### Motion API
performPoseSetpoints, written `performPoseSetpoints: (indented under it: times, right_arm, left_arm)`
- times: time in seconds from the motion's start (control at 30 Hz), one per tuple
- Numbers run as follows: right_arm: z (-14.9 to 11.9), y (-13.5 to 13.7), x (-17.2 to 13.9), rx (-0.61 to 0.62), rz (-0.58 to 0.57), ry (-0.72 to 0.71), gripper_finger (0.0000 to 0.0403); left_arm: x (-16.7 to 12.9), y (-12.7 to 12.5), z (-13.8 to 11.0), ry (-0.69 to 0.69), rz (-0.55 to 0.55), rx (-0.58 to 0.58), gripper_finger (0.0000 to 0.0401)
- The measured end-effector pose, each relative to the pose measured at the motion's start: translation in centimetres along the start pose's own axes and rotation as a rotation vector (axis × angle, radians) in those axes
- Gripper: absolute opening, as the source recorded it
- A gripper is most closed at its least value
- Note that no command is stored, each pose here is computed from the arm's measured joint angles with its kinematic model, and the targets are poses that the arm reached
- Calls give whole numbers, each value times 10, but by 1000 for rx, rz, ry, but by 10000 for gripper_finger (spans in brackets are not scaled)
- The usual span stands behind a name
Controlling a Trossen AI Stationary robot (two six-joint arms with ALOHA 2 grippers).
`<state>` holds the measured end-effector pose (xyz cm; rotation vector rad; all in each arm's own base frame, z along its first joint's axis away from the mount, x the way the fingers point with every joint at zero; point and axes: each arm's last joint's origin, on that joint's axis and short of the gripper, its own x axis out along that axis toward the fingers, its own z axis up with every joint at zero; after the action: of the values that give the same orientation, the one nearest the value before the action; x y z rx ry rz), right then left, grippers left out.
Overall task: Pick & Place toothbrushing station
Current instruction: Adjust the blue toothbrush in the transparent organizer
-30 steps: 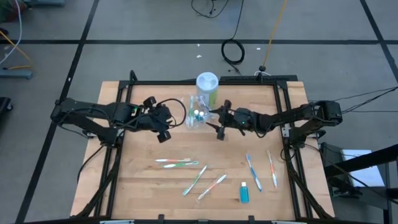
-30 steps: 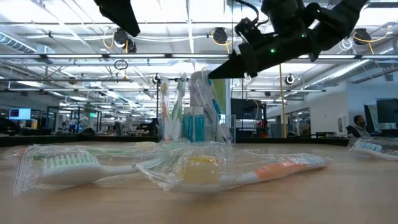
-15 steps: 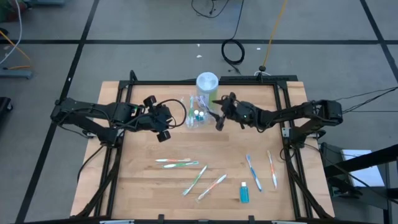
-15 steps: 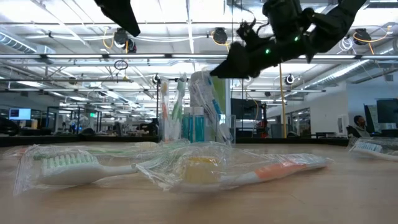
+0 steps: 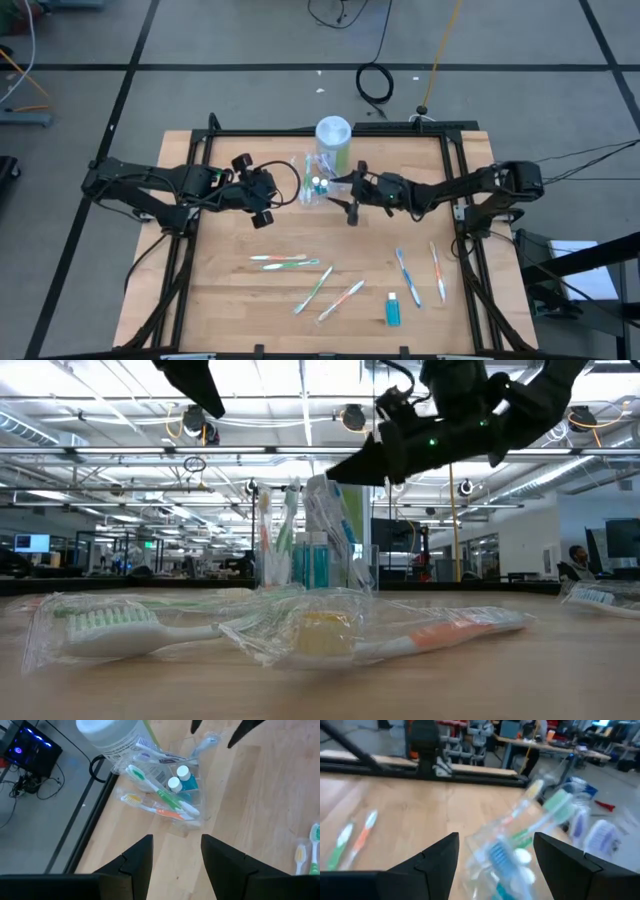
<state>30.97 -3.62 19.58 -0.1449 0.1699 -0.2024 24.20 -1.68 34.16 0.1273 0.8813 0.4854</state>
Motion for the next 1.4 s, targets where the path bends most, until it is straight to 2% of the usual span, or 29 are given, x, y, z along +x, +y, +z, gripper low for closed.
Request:
performPoseSetpoints:
  times: [0.17,0.27,0.37,0.53,0.6,0.67,0.87,1.07,1.2,1.4]
  right_arm:
    - [-8,-9,7,-8,-53,3,249]
    - [-6,-16,8,-23,-100,1,225]
    - [-9,-20,8,13,-111,17,178]
    - [0,-25,3,85,-152,-22,75]
    - [6,-26,0,134,-180,-42,33]
    - [13,-28,-4,212,-199,-79,9]
    - [16,-41,-10,369,-289,-86,4]
    - [3,-55,-10,618,-355,-23,1]
    - [-3,-57,-12,636,-452,26,2]
    - [-4,-51,-11,580,-437,54,2]
  left_arm:
    - [0,0,0,0,0,-10,172]
    - [0,0,0,0,-1,-10,172]
    - [0,0,0,0,0,-9,172]
    - [0,0,0,0,2,-9,172]
    - [0,0,0,-1,7,-7,172]
    - [0,0,0,-1,8,-7,172]
    - [0,0,0,-2,8,-7,172]
    - [0,0,0,-1,8,-7,172]
    - [0,0,0,-1,8,-8,172]
    - [0,0,0,-2,8,-12,172]
